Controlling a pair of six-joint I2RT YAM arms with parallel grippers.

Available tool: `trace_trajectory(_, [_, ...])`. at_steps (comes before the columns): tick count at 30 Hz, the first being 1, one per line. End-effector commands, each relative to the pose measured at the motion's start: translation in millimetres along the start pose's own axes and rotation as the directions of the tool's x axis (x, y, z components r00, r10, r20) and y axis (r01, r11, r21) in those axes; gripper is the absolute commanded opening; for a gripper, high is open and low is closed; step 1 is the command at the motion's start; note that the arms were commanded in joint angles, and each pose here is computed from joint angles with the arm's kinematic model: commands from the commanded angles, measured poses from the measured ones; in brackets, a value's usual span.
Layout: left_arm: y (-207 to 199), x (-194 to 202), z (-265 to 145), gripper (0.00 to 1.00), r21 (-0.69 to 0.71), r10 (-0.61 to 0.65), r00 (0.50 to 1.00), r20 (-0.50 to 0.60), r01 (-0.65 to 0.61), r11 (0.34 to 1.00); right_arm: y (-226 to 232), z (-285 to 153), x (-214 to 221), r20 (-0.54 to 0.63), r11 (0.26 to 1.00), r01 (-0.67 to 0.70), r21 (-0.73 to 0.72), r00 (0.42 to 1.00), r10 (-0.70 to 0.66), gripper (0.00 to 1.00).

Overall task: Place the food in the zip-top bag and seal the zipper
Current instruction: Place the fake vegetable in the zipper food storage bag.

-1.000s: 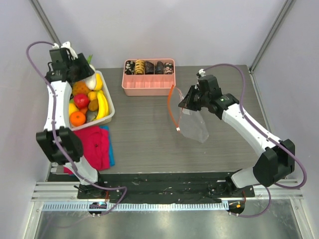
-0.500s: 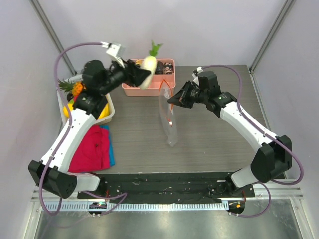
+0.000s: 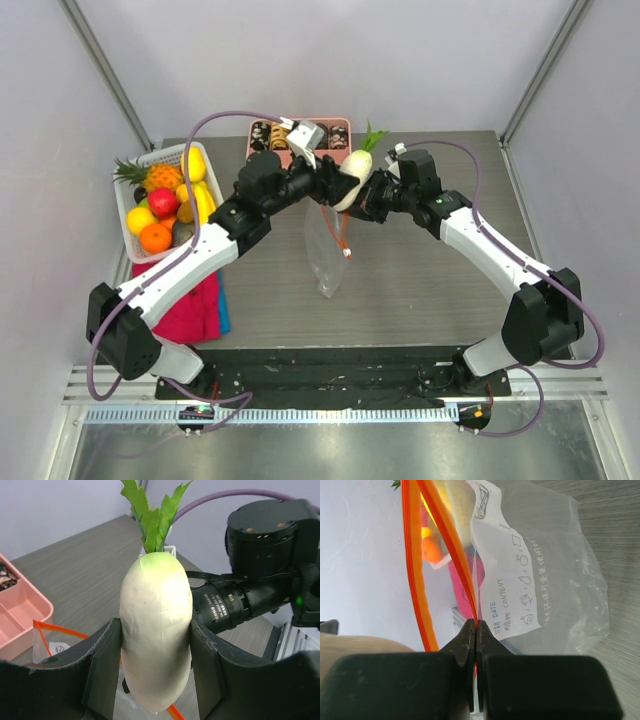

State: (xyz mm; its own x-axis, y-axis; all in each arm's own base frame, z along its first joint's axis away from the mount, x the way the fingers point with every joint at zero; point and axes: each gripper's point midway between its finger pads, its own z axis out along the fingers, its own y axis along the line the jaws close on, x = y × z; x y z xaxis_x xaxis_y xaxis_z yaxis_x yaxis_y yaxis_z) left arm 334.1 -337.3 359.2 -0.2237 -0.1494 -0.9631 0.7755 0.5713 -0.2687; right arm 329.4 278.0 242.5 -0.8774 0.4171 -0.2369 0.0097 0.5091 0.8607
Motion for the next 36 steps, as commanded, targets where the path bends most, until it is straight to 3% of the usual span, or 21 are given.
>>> trace_trajectory(1, [10, -10, 10, 0.00, -0.075, 0.035, 0.995, 0.098, -0.028, 0.997, 19, -10, -5, 0.024, 0.997, 0.026, -0.066, 0.999, -0.025, 0.01])
trace_trajectory(8, [45, 31, -1, 0.00, -0.220, 0.074, 0.997, 0.029, -0.066, 0.973, 10, -16, -12, 0.036, 0.998, -0.019, -0.058, 0.999, 0.021, 0.01])
trace_trajectory(14, [24, 34, -18, 0.01, -0.138, 0.063, 0.998, -0.015, -0.064, 0.988, 0, -15, -12, 0.043, 0.998, -0.041, -0.037, 0.998, 0.043, 0.01])
trace_trajectory(19, [9, 38, -33, 0.15, -0.093, 0.022, 0.998, -0.063, -0.028, 0.995, -1, -16, -16, 0.062, 0.999, -0.042, -0.033, 0.997, 0.044, 0.01])
trace_trajectory(22, [3, 47, -41, 0.18, -0.079, -0.003, 0.994, -0.107, -0.006, 0.997, -2, -18, -15, 0.062, 0.999, -0.042, -0.035, 0.997, 0.044, 0.01])
trace_trajectory(28, [7, 67, -51, 0.21, -0.139, -0.076, 0.975, -0.208, 0.047, 0.989, 9, -22, -20, 0.082, 0.998, -0.007, -0.063, 0.997, 0.012, 0.01])
trace_trajectory(30, [10, 68, -52, 0.26, -0.158, -0.087, 0.974, -0.210, 0.054, 0.986, 12, -23, -19, 0.081, 0.997, -0.007, -0.076, 0.997, 0.013, 0.01])
trace_trajectory(32, [11, 68, -52, 0.40, -0.168, -0.097, 0.973, -0.210, 0.062, 0.984, 13, -24, -18, 0.078, 0.997, -0.004, -0.082, 0.997, 0.011, 0.01])
trace_trajectory(34, [9, 67, -53, 0.44, -0.165, -0.101, 0.972, -0.212, 0.066, 0.984, 12, -24, -17, 0.080, 0.997, -0.002, -0.080, 0.997, 0.009, 0.01])
trace_trajectory(36, [7, 63, -57, 0.60, -0.156, -0.098, 0.975, -0.199, 0.067, 0.985, 12, -26, -16, 0.082, 0.997, 0.004, -0.081, 0.997, 0.003, 0.01])
